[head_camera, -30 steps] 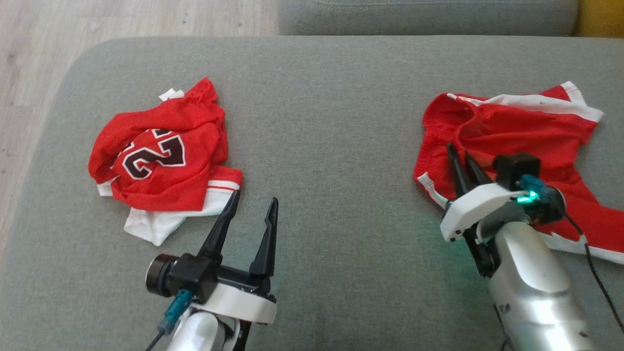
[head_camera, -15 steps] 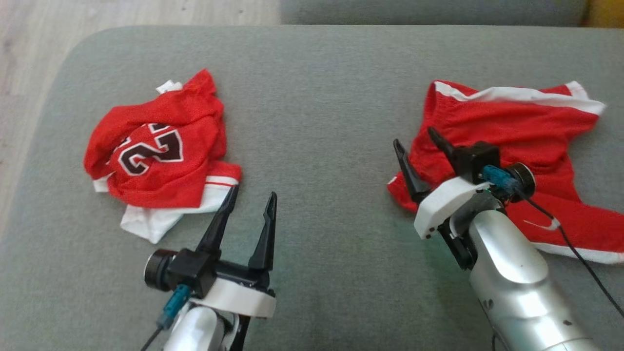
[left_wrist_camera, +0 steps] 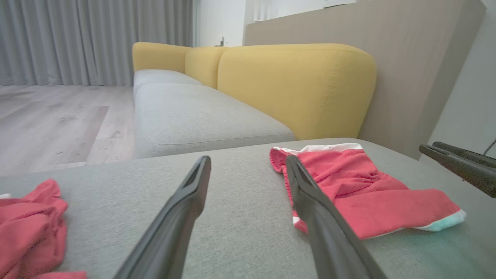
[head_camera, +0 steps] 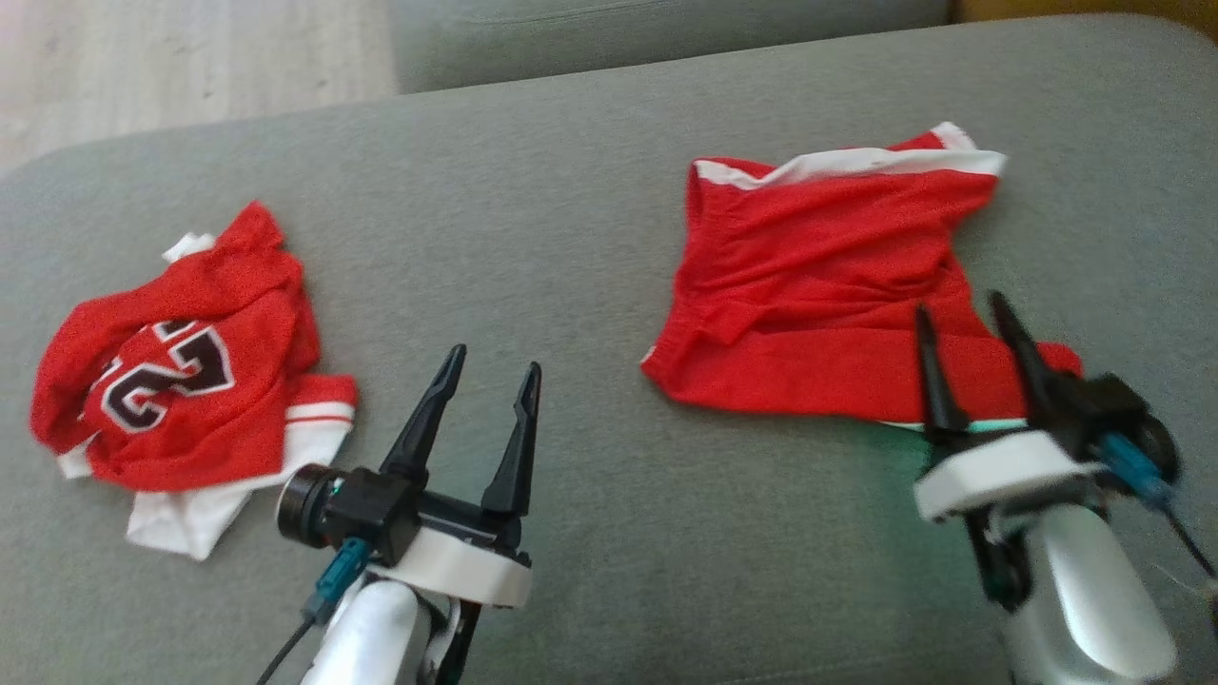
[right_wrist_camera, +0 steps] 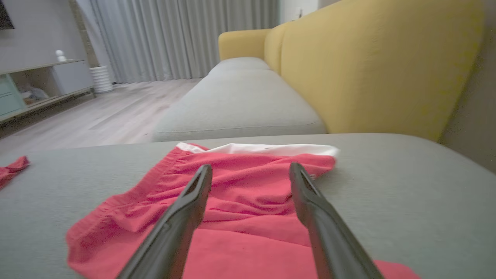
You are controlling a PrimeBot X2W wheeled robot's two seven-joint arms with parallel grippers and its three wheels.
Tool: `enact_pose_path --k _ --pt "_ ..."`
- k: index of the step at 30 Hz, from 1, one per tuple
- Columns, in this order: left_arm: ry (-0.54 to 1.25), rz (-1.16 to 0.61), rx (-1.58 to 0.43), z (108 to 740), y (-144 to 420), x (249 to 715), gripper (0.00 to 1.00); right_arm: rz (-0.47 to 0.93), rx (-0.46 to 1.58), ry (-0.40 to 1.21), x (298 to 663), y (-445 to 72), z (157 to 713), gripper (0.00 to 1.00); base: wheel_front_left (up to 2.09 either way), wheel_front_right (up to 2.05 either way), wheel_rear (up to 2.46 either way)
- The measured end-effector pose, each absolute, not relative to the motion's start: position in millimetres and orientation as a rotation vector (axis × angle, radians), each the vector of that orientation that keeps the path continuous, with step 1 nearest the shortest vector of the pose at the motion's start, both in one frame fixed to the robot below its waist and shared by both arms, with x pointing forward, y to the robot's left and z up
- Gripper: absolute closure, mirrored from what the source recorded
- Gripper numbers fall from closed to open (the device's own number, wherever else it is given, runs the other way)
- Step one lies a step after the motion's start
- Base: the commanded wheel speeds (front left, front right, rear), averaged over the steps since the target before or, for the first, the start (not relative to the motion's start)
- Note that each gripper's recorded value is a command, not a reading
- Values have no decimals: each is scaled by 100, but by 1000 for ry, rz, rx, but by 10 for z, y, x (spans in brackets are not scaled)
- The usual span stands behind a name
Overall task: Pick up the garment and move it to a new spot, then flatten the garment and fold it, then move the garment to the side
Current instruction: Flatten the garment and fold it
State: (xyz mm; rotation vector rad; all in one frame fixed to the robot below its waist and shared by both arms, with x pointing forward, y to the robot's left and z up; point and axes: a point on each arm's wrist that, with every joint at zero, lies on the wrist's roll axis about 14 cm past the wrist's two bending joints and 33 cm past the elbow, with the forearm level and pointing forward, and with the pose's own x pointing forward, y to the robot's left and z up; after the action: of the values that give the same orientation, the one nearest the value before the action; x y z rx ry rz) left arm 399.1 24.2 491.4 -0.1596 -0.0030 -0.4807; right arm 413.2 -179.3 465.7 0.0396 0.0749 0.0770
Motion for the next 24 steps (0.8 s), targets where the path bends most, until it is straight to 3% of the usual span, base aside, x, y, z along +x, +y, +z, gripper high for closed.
enact_pose_path --k 3,9,18,24 --pt "-2 -561 -152 4923 16 3992 0 -56 28 75 3850 -2229 4635 0 0 0 0" --pt "24 -653 -141 4846 -252 3933 0 -169 79 127 3431 -2505 4438 0 0 0 0" --pt "140 -807 -14 4449 -538 3976 0 -215 109 132 3416 -2621 4408 0 0 0 0" --pt "202 -946 211 4134 -676 4057 0 -235 124 135 3461 -2679 4393 0 0 0 0"
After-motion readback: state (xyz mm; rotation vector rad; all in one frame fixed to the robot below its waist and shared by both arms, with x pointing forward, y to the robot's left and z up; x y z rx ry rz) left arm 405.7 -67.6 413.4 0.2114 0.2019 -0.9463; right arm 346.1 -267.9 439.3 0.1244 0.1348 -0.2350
